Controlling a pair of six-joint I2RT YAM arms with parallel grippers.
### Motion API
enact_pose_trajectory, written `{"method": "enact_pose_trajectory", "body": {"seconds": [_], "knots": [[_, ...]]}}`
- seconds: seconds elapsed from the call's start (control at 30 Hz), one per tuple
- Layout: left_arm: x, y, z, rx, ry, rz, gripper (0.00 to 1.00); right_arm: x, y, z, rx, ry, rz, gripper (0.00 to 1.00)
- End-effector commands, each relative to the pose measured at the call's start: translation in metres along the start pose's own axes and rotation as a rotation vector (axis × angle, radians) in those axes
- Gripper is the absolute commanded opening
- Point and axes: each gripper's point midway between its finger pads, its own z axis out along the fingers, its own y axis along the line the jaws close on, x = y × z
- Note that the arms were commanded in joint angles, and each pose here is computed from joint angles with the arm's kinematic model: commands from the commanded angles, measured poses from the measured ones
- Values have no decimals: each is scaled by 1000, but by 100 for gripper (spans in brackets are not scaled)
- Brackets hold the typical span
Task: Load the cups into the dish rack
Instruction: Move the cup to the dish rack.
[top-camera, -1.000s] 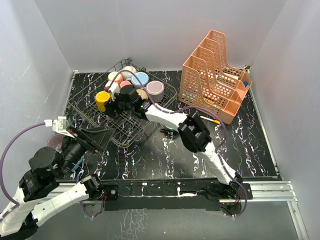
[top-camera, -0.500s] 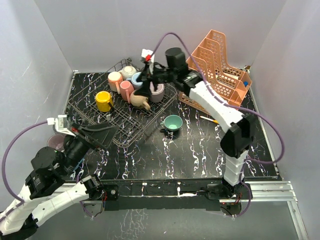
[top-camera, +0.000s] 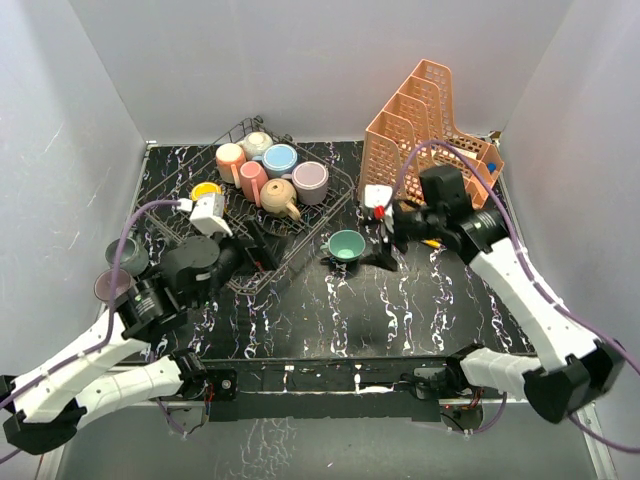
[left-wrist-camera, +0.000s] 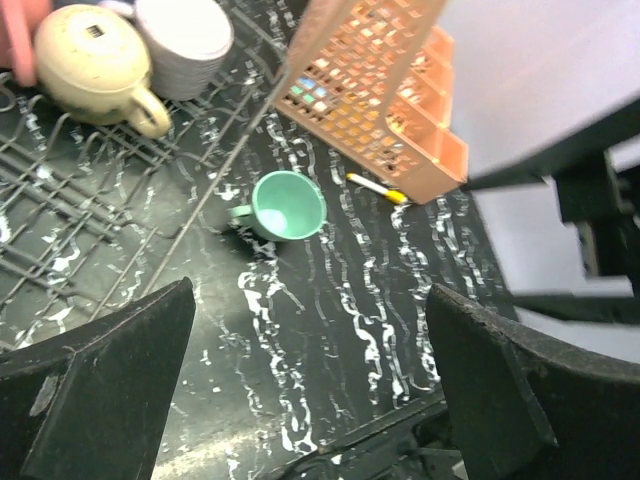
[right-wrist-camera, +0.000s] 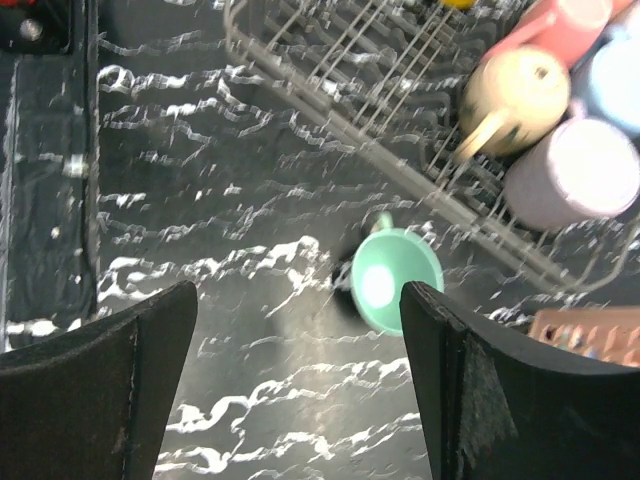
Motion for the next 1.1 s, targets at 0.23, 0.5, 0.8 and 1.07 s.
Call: {"method": "enact_pose_trajectory", "body": {"seconds": [0.23,0.5,0.8,1.07], "knots": [[16,48,58,-269,109,93,95,90,29,-17,96,-55,130,86],[20,131,101,-474,292,11,94,120,39,-23,138,-75,180,86],[6,234,119,-843,357,65,84,135,27,-28,219,-11,154,86],[-1,281,143,-1006,323,106,53,140,24,-27,230,2,154,86]]}}
